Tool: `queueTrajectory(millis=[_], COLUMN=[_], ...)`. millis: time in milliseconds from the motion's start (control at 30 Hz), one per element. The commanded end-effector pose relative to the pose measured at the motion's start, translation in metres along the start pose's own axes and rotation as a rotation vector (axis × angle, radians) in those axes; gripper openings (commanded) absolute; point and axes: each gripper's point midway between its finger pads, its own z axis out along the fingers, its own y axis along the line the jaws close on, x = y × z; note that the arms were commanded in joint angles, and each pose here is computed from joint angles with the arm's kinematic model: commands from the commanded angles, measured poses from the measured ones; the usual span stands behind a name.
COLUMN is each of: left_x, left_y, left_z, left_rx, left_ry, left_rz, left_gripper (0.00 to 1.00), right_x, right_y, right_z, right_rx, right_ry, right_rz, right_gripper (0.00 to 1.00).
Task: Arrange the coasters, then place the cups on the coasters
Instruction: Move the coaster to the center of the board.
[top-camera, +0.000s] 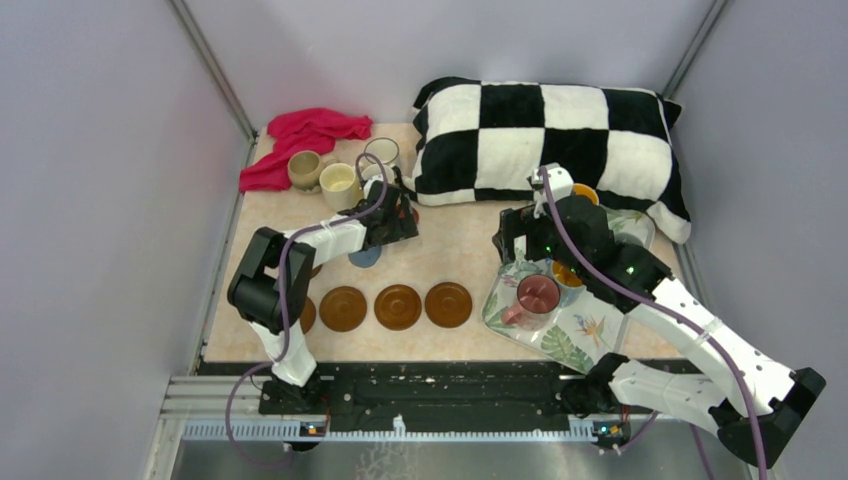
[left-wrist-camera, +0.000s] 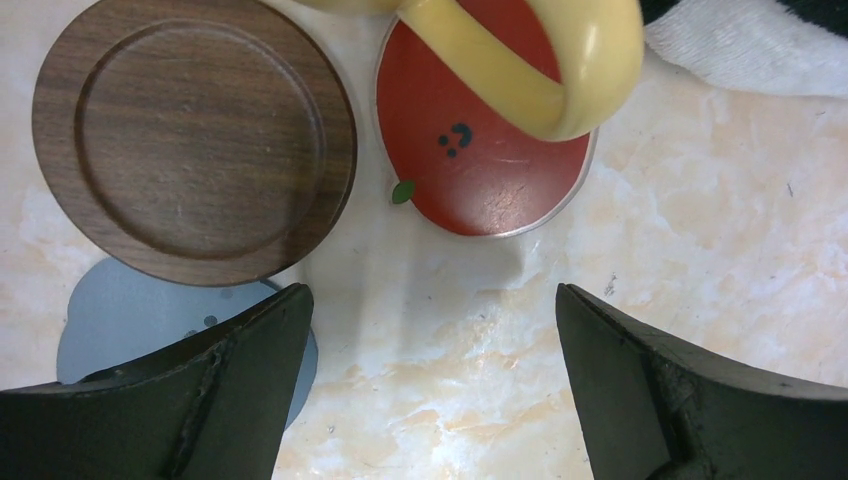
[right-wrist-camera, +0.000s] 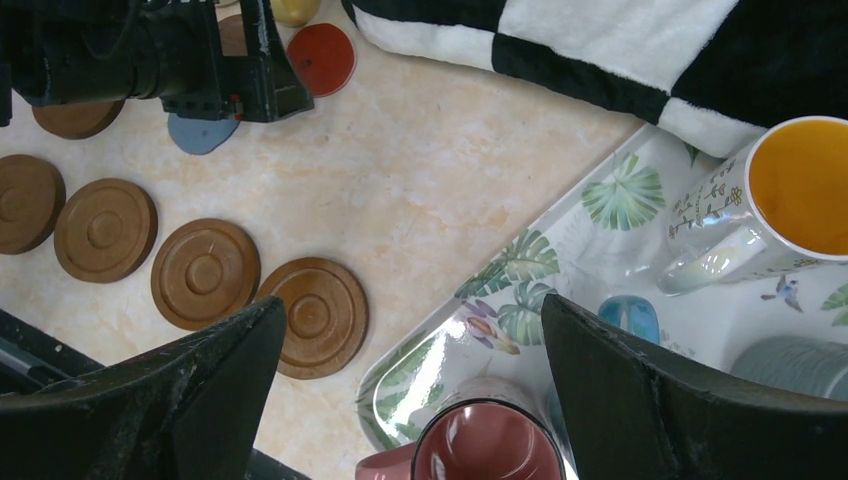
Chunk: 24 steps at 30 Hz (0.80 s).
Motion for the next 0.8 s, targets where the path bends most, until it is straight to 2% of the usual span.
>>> queueTrajectory(millis=[0,767], left_x=[0.009,0.015], left_y=[0.006,0.023], left_z=[-0.007,-0.019], left_rx=[-0.002,-0.046], left_ry=[0.004,-0.004], left_rz=[-0.015,-0.012], left_gripper=[0.98,0.98], right_x=[-0.026,-0.024], right_y=[0.005,0.006], right_z=[-0.011,-0.009], right_rx=[-0.018,-0.024], right_ry=[-0.074,-0.069], right_rz=[0.014,0.015], right_gripper=[0.99,0.99])
